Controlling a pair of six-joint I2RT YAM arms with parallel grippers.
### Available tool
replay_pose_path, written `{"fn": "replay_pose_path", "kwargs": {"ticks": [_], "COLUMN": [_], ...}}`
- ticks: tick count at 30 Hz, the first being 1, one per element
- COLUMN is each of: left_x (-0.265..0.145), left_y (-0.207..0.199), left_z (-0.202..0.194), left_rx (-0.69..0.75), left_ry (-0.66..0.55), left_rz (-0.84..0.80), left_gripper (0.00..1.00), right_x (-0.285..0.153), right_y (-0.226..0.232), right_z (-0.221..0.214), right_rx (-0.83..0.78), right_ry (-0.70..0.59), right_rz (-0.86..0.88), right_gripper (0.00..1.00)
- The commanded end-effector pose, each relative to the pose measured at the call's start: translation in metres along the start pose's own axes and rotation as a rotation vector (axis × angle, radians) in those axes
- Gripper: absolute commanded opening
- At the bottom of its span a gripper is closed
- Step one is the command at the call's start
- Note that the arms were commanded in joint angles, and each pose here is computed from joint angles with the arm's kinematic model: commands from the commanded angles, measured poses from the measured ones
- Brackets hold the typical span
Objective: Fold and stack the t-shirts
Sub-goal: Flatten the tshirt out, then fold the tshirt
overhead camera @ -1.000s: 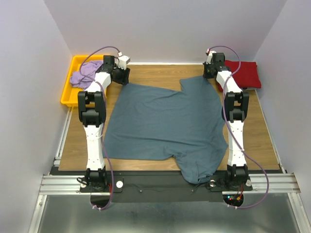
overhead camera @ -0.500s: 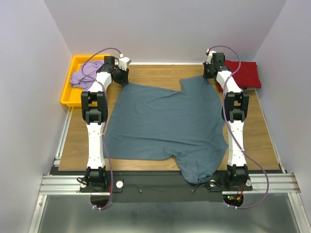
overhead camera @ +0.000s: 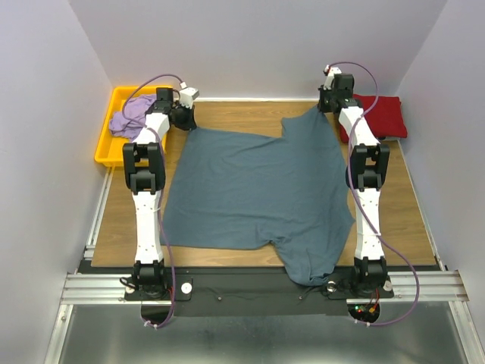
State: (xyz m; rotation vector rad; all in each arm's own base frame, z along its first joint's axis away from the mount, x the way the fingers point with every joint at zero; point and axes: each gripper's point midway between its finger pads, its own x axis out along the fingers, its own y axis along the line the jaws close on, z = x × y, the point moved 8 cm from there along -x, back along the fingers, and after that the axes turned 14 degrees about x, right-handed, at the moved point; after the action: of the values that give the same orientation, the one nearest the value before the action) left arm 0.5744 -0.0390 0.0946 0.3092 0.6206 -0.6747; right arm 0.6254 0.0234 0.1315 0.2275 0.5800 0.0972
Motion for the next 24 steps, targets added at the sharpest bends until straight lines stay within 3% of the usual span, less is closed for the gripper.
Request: {"fn": "replay_pose_path", "kwargs": {"ticks": [1,16,24], "left_x": [-0.029,-0.083,-0.109], "left_y": [0.015,0.005,-0.007], "left_z": [0.031,0.054,0.047], "left_rx": [0.034,0.205,0.32], "left_ry": [-0.105,-0.212,-0.223], "left_rz": [0.044,0.062,0.065], "left_gripper": [0.0,0.0,0.0], "right_x": [-0.028,-0.102,-0.131], "right_y": [0.017,0.042,0.05], "right_z": [0.07,0.092,0.085], "right_rx": [-0.024,-0.051,-0.048], "right_ry": [-0.238,-0.222,-0.184], "right_rz": [0.06,0.166,0.202], "right_gripper": [0.01,0.0,0.01]}}
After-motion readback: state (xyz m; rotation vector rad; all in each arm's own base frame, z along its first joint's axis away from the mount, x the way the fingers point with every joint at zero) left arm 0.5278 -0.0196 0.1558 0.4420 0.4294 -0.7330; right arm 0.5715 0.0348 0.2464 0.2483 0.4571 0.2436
